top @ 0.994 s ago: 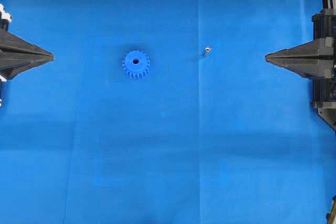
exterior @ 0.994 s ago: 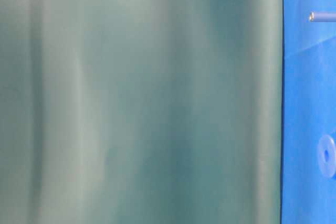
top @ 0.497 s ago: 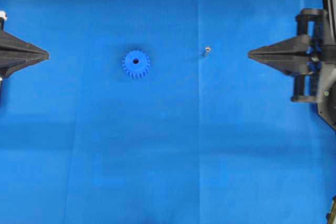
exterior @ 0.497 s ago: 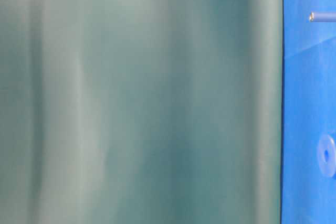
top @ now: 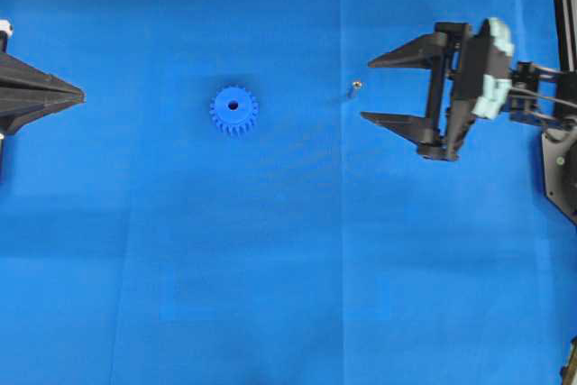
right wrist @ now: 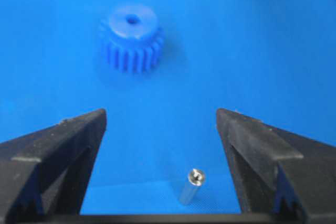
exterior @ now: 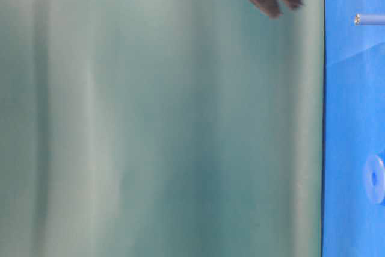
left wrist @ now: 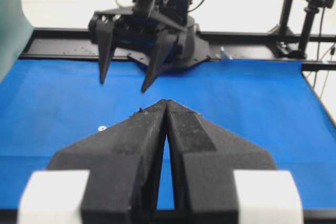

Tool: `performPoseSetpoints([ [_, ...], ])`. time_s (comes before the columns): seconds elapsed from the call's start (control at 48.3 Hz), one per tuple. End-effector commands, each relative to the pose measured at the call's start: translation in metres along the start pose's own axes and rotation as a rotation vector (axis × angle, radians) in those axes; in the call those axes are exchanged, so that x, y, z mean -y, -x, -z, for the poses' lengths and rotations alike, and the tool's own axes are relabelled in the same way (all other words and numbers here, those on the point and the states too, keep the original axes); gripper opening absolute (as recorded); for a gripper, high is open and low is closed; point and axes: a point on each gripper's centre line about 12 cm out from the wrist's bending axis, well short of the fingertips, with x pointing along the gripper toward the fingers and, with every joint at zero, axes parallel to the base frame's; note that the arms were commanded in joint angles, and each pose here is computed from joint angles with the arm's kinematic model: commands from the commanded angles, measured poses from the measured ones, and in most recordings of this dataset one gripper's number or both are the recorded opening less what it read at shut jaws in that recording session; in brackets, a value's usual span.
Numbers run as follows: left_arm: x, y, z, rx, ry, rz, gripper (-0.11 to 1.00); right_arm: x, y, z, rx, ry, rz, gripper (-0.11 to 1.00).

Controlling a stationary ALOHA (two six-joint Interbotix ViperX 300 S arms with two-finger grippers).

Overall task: Insert the shaft placed at a random location into the center hole of the small gear at another random location.
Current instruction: 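Lower the right gripper around the silver shaft and close on it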

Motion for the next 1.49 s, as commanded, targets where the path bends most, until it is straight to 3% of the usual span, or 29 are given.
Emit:
performPoseSetpoints([
  [0.0, 0.000, -0.001, -0.003, 0.009, -0.002, -0.001, 0.00, 0.006, -0.012, -0.001, 0.013, -0.019, 0.026, 0.74],
  [0.393, 0.000, 0.000, -0.001, 0.006, -0.002, -0.001, 0.00, 0.025, -0.034, 0.036, -0.047, -0.069, 0.113, 0.73],
  [0.724, -0.001, 0.000, -0.001, 0.006, -0.002, -0.003, 0.00, 0.029, -0.040, 0.051, -0.082, -0.082, 0.134, 0.69],
  [0.89, 0.000, 0.000, -0.001, 0.005, -0.002, -0.001, 0.00, 0.028, -0.040, 0.051, -0.083, -0.078, 0.131, 0.55],
  [1.138, 0.000, 0.000, -0.001, 0.005, -0.002, -0.001, 0.00, 0.026, -0.039, 0.053, -0.090, -0.075, 0.126, 0.05],
  [1.47, 0.000, 0.000, 0.000, -0.002, 0.001, -0.001, 0.00, 0.024, -0.040, 0.050, -0.081, -0.076, 0.119, 0.03],
])
